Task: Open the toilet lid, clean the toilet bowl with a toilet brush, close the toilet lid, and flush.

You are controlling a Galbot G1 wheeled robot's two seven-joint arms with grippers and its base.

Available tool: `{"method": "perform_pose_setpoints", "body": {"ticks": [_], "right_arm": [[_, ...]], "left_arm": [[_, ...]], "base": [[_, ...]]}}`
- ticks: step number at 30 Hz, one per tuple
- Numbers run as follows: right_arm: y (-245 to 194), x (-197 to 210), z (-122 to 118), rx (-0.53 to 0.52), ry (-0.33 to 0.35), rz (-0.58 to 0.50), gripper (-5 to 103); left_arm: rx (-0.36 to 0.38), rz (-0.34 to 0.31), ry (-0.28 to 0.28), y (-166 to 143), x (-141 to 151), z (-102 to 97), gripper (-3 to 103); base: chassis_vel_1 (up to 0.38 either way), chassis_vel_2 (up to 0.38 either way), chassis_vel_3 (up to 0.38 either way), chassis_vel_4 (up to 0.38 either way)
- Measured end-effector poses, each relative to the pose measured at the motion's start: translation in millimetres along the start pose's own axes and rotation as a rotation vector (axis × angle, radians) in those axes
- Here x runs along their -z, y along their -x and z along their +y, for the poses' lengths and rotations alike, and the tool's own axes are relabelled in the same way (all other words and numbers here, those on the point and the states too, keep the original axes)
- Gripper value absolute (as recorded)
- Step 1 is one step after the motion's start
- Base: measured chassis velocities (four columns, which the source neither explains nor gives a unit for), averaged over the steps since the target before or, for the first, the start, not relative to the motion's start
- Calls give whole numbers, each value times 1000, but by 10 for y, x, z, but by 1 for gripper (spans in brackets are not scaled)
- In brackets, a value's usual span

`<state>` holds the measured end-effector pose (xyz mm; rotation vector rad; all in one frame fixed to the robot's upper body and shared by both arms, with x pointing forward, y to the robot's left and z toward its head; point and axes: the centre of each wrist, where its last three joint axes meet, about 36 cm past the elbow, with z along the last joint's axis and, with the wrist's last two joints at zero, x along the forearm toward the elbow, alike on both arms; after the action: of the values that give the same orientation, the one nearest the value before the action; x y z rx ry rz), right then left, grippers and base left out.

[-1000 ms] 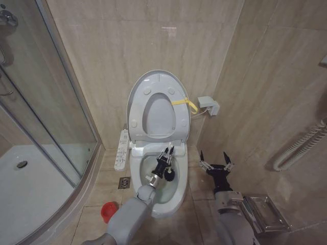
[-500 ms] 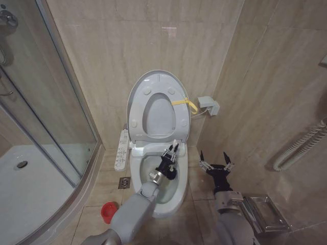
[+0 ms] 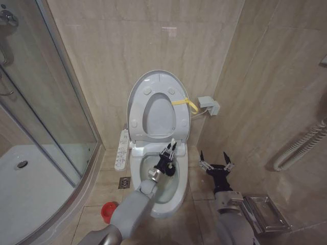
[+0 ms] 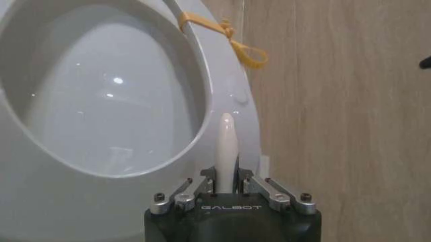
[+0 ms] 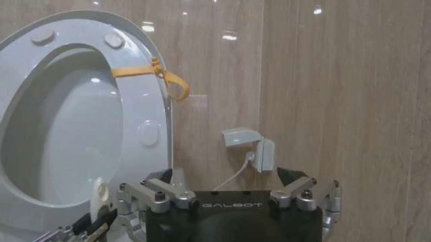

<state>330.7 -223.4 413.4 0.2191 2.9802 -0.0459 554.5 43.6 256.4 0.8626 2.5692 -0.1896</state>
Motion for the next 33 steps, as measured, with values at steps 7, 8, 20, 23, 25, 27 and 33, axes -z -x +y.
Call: {"method": "perform_pose_setpoints", "body": {"ticks": [7, 8, 20, 23, 25, 27, 33], "right_arm": [[0, 0, 0, 0, 0, 0, 100], [0, 0, 0, 0, 0, 0, 100], [0, 0, 0, 0, 0, 0, 100], [0, 0, 0, 0, 0, 0, 100], [0, 0, 0, 0, 0, 0, 100], [0, 0, 0, 0, 0, 0, 100], [0, 0, 0, 0, 0, 0, 100]], "left_arm": [[3, 72, 31, -190, -164, 81, 20], [10, 77, 39, -198, -170, 125, 20], [3, -7, -13, -57, 0, -72, 20], [-1, 17, -22, -126, -62, -93, 20], [-17, 49, -14, -241, -117, -16, 20], [-27, 66, 0, -318, -132, 69, 20], [-12, 64, 34, -347, -66, 299, 20]], "base": [[0, 0, 0, 0], [0, 0, 0, 0], [0, 0, 0, 0], [0, 0, 0, 0], [0, 0, 0, 0], [0, 0, 0, 0], [0, 0, 0, 0]]}}
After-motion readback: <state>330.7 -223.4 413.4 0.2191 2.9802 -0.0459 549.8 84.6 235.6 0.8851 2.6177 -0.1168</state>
